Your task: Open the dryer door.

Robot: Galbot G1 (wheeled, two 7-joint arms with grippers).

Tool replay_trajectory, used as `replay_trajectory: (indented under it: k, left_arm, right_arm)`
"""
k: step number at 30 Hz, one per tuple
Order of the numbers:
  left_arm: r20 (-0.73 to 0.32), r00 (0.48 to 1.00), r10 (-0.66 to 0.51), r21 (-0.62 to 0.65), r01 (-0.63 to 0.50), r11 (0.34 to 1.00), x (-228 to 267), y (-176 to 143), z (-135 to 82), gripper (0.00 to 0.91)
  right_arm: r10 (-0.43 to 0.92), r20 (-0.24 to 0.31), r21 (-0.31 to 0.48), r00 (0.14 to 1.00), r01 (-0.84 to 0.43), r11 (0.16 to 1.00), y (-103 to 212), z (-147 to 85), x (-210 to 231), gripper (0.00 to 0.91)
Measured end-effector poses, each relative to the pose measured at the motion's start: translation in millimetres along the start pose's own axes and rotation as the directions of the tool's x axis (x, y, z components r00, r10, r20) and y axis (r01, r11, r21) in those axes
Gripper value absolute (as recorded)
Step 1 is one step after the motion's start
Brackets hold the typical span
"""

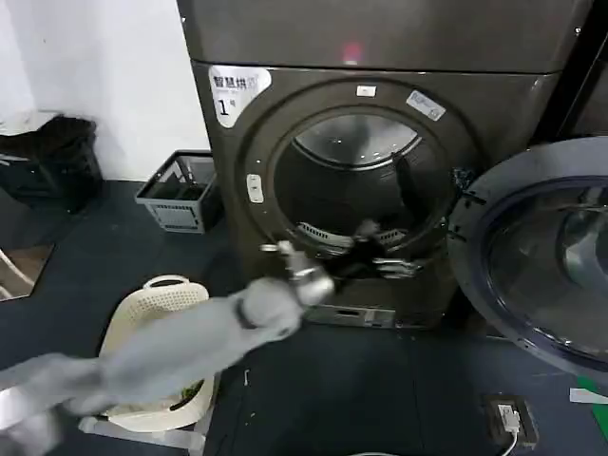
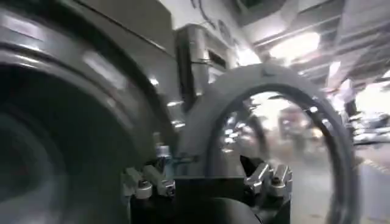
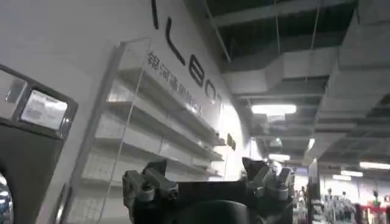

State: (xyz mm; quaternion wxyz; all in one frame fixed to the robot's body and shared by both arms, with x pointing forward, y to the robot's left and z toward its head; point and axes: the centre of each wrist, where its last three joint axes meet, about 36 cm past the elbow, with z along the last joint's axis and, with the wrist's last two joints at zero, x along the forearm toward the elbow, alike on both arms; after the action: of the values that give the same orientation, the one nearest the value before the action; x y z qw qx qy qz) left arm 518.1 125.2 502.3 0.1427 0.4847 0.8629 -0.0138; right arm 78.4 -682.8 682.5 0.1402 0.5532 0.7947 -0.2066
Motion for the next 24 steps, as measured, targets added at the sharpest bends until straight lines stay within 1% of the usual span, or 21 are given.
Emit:
replay_trajectory:
  k: [3,5,7,11,14,16,19,21,24]
  left_arm:
    - [-0.053,0.997,-0.051,-0.063,0.048,0.997,42,21,-9,0.907]
    - [-0.106,0.991,-0.082,-0.099,0.071,0.993,74,35,-16,0.907]
    - [-0.143,0.986,-0.087,-0.133,0.068,0.989,105,48,-25,0.907]
    - [-0.278,0.951,-0.137,-0.222,0.076,0.972,176,69,-39,0.907]
    - [-0.401,0.898,-0.182,-0.276,0.071,0.958,226,79,-49,0.907]
    - [-0.489,0.844,-0.22,-0.301,0.073,0.951,255,85,-55,0.907]
    - [-0.592,0.766,-0.25,-0.318,0.063,0.946,284,95,-67,0.907]
    - [-0.652,0.716,-0.251,-0.323,0.038,0.946,299,101,-75,0.907]
    - [-0.763,0.614,-0.201,-0.306,-0.068,0.95,321,108,-88,0.907]
  right_arm:
    - [0.01,0.02,0.015,1.0,-0.011,1.0,4,-4,-1,0.907]
    - [0.024,0.037,0.022,0.999,-0.024,0.999,4,-8,-1,0.907]
    - [0.041,0.048,0.032,0.998,-0.043,0.999,1,-12,0,0.907]
    - [0.071,0.059,0.042,0.996,-0.073,0.996,-7,-16,1,0.907]
    - [0.091,0.076,0.039,0.993,-0.094,0.995,-11,-21,3,0.907]
    - [0.096,0.081,0.038,0.992,-0.1,0.994,-12,-23,5,0.907]
    - [0.097,0.076,0.04,0.992,-0.1,0.994,-15,-19,7,0.907]
    - [0.098,0.073,0.039,0.993,-0.101,0.994,-17,-17,7,0.907]
    - [0.093,0.072,0.022,0.993,-0.095,0.995,-18,-16,8,0.907]
